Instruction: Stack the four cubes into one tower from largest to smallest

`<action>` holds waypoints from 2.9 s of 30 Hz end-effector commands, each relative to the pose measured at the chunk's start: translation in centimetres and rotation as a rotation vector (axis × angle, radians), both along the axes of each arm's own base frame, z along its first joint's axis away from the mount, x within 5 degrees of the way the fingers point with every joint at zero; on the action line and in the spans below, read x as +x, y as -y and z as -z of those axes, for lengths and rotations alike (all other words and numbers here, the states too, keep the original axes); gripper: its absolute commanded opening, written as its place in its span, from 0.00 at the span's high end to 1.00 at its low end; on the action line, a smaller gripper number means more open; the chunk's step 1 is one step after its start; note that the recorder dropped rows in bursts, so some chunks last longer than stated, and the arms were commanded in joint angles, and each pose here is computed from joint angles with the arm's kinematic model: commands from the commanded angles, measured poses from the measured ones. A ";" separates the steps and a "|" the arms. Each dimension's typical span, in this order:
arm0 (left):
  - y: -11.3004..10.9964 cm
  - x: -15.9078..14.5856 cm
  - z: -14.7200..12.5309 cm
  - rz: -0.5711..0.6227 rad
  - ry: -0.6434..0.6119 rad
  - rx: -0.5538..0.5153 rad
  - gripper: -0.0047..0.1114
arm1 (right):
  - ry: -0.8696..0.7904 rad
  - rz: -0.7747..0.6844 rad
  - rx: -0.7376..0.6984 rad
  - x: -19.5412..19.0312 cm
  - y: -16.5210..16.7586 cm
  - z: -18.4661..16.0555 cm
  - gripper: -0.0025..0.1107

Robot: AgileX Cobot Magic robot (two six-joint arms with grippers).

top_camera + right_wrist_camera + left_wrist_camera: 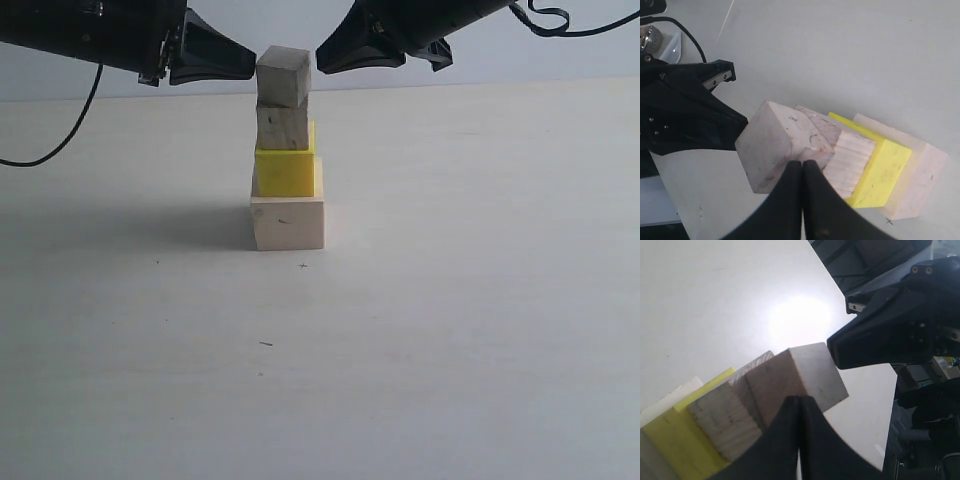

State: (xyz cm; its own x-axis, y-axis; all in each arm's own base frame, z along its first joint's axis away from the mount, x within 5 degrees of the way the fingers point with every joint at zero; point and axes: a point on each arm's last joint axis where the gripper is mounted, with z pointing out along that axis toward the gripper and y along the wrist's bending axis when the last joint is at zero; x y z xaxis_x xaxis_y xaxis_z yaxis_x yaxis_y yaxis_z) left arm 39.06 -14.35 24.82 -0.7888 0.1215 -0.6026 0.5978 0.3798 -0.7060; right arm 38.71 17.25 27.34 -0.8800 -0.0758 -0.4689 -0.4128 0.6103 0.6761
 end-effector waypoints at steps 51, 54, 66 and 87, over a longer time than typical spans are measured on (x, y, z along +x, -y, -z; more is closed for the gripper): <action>0.0 -0.1 -0.2 0.023 0.014 0.006 0.96 | 0.002 0.005 0.083 1.3 -0.7 2.1 0.98; -0.2 -0.1 -0.2 0.017 0.012 0.006 0.96 | 0.002 0.005 0.083 1.3 -0.7 2.1 0.98; -5.8 0.8 -0.9 -0.106 -0.016 -0.019 0.96 | 0.103 0.033 -0.051 1.0 0.4 0.4 0.98; -11.7 -8.4 -10.1 -0.656 0.485 0.288 0.96 | 0.866 0.356 -0.364 -7.3 7.2 -15.2 0.98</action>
State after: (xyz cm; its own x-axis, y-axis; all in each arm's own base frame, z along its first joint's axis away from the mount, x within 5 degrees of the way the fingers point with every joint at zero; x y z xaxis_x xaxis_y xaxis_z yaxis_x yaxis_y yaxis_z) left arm 32.16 -3.23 32.76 -0.5065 -0.0878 -0.8577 0.4386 0.8303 -0.3439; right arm 33.31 11.39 40.56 -0.3739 -0.1596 -0.9137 -0.4854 0.8731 0.0461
